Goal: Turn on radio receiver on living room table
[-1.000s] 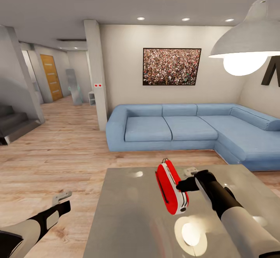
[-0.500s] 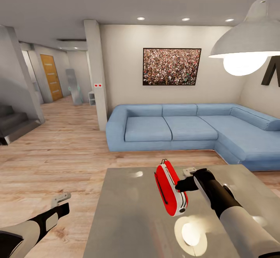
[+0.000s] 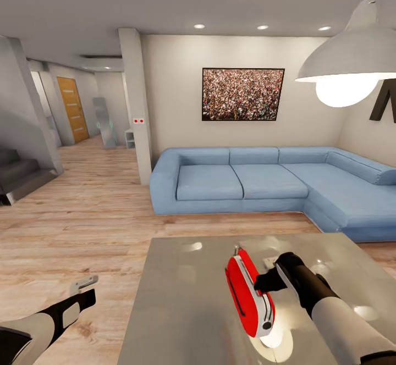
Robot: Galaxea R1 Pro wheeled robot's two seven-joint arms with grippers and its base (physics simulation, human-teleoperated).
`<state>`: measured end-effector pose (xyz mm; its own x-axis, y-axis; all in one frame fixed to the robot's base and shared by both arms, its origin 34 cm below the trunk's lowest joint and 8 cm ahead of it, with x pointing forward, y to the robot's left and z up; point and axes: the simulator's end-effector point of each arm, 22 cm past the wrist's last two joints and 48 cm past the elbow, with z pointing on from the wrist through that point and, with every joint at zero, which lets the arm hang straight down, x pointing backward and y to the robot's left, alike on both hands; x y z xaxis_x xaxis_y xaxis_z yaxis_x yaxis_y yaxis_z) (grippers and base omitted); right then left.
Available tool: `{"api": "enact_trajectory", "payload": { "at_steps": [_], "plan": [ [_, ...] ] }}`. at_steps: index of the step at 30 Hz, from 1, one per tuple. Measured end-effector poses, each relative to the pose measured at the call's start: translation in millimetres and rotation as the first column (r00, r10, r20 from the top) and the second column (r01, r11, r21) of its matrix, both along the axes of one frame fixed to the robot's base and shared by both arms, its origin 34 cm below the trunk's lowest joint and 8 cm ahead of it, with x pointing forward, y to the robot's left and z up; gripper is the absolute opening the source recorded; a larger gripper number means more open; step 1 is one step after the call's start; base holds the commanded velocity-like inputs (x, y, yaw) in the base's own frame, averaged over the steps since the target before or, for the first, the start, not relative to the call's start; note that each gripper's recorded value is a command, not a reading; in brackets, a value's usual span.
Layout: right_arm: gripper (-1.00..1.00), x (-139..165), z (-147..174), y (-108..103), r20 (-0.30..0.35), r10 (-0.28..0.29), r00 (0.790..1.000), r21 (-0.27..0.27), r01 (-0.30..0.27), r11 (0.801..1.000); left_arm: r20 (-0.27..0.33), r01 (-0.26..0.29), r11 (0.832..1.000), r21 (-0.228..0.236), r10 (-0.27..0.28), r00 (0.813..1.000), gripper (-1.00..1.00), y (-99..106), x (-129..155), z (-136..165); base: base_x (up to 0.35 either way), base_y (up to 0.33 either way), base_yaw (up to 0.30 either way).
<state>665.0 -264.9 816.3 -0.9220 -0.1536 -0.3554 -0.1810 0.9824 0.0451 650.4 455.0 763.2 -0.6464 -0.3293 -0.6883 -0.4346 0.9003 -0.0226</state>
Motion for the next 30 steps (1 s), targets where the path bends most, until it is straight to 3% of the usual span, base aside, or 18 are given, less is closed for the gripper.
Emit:
{"api": "enact_trajectory", "payload": {
  "at_steps": [30],
  "plan": [
    [-1.0, -4.5, -37.6, 13.6, -0.028, 0.009, 1.0, 0.026, -0.009, 1.0, 0.007, 0.003, 1.0, -0.001, -0.003, 1.0, -1.0, -4.3, 5.7, -27.3, 0.0, 0.0, 0.0]
  ]
}}
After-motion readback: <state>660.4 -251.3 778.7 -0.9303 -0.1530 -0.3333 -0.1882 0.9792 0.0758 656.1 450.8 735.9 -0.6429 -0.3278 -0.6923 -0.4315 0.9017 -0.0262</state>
